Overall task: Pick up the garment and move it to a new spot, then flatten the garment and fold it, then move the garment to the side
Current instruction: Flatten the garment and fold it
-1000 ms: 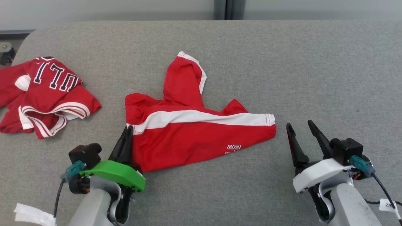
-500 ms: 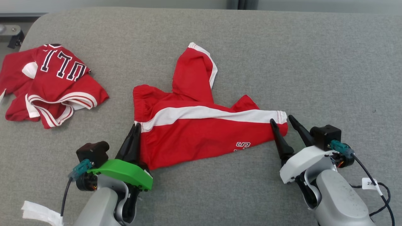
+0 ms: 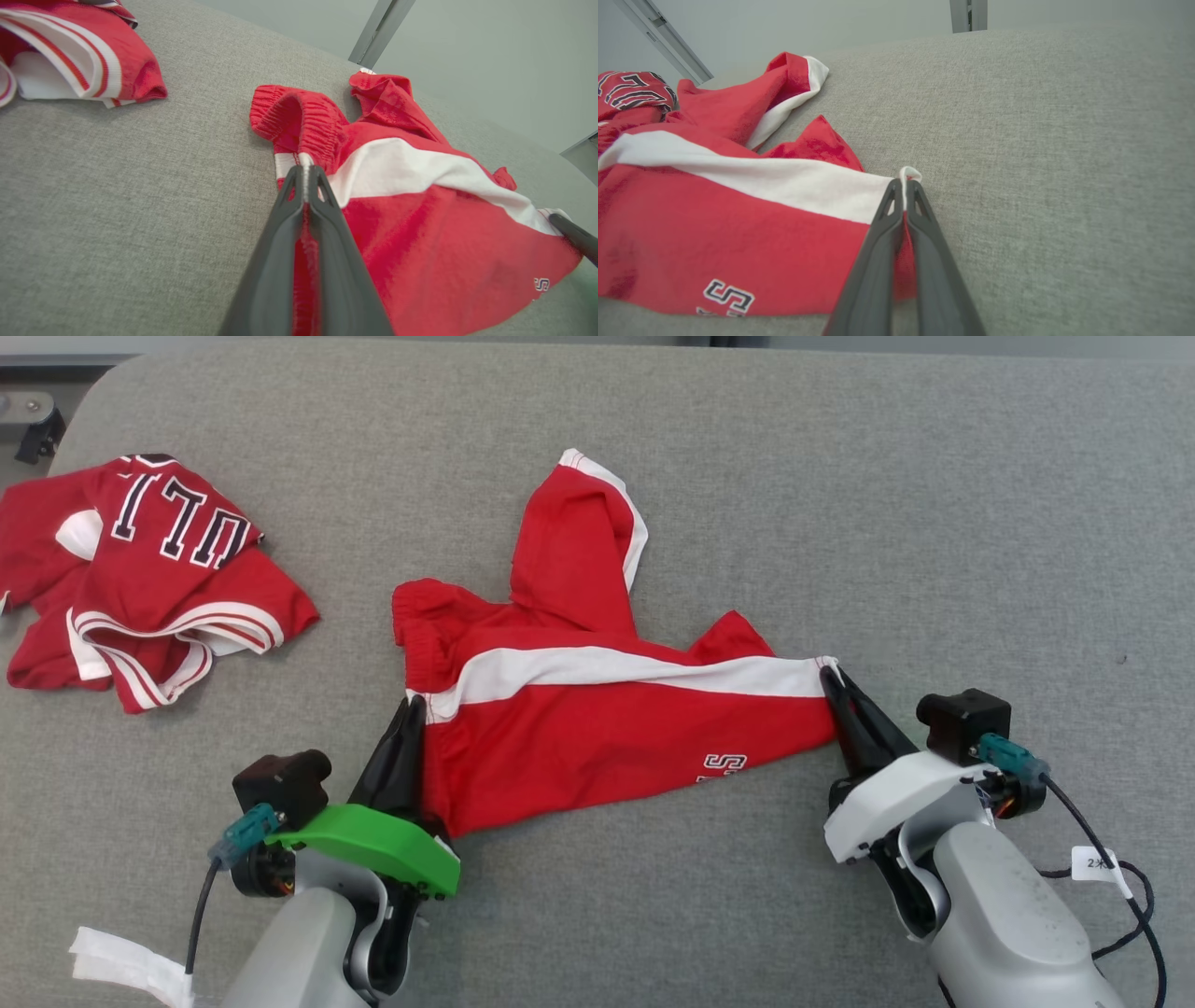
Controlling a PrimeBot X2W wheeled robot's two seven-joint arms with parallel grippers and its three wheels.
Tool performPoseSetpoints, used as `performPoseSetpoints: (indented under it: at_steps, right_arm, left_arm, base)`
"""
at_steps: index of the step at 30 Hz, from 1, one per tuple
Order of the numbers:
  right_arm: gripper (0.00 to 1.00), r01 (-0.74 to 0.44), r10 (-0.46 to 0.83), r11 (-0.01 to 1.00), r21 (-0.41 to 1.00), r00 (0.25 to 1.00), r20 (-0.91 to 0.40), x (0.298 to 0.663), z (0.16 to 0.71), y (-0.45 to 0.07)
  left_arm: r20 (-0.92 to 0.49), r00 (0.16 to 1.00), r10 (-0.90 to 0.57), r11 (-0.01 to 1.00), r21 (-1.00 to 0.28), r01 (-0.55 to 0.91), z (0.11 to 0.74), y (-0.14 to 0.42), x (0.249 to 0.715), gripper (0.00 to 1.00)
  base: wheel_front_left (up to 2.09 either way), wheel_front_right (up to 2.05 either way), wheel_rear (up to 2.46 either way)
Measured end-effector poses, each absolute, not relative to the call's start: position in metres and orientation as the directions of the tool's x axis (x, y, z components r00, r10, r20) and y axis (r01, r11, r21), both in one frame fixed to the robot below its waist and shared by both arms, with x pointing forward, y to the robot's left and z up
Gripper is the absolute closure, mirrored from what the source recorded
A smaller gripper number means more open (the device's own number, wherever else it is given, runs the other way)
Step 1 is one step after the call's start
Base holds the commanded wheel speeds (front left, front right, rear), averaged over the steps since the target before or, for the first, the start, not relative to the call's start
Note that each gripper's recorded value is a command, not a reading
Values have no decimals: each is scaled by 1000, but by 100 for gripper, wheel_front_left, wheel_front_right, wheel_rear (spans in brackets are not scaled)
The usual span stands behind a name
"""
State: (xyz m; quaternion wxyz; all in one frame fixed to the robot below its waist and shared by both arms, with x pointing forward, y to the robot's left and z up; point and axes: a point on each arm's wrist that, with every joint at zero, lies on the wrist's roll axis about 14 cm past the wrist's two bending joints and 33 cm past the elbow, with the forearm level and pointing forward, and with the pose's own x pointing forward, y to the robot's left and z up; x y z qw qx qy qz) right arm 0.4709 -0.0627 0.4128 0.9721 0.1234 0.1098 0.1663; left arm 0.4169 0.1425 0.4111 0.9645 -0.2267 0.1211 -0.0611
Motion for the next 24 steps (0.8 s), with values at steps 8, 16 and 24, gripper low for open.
performPoseSetpoints:
  at_steps: [8, 16, 24]
  right_arm:
    - [100, -276, 293, 915, 293, 956, -13, 481, 464, -79]
    - [100, -274, 183, 900, 338, 943, 278, 482, 564, -110]
    - [100, -319, 106, 918, 237, 771, 628, 462, 700, -150]
  left_arm:
    - [-100, 975, -198, 892, -432, 137, 446, 139, 424, 100]
    - [173, 928, -329, 892, -266, 366, 550, 131, 444, 100]
    - [467, 758, -455, 787, -186, 588, 706, 105, 460, 100]
  base:
    - [0, 0, 0]
    - [0, 0, 0]
    - [0, 0, 0]
